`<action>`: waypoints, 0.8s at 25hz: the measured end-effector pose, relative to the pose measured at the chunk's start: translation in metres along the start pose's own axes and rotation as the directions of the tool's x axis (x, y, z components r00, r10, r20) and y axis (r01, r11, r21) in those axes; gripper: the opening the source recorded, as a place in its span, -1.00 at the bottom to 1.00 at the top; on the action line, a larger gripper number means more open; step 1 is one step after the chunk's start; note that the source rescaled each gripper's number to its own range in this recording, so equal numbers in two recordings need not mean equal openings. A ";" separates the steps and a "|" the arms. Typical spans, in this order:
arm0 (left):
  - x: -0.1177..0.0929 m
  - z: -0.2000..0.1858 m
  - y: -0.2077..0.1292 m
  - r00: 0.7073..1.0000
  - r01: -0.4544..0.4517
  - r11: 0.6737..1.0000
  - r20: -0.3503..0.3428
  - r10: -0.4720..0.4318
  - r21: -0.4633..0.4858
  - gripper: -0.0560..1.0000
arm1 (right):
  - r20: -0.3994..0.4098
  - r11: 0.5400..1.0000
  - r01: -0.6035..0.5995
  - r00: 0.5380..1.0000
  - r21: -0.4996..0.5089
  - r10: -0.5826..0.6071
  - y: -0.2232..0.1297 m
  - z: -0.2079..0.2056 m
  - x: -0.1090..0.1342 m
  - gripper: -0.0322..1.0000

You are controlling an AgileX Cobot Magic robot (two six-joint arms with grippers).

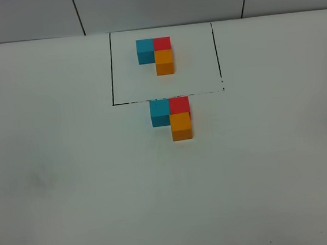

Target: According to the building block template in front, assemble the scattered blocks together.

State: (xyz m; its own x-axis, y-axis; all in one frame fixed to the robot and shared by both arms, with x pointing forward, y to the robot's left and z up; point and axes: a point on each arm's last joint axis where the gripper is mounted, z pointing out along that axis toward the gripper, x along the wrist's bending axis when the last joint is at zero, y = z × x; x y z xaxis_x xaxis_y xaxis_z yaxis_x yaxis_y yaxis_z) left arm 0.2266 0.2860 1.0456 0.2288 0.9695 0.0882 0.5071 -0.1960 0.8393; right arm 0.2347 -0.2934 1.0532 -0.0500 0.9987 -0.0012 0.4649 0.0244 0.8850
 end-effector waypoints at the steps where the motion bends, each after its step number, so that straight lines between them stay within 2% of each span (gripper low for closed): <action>1: 0.000 0.000 0.000 1.000 0.000 1.000 0.000 0.000 0.000 0.29 | 0.000 1.000 0.000 1.000 0.000 0.000 0.000 0.000 0.000 0.68; 20: 0.000 0.000 0.000 1.000 -0.001 1.000 0.000 0.001 0.000 0.29 | 0.000 1.000 0.000 1.000 0.000 0.000 0.000 0.000 0.000 0.64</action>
State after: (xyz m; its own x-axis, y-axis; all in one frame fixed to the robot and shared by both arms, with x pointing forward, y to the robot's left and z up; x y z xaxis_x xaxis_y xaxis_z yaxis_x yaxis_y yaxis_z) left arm 0.2266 0.2860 1.0456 0.2292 0.9693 0.0889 0.5069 -0.1969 0.8392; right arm 0.2347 -0.2934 1.0532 -0.0500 0.9987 -0.0012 0.4649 0.0244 0.8850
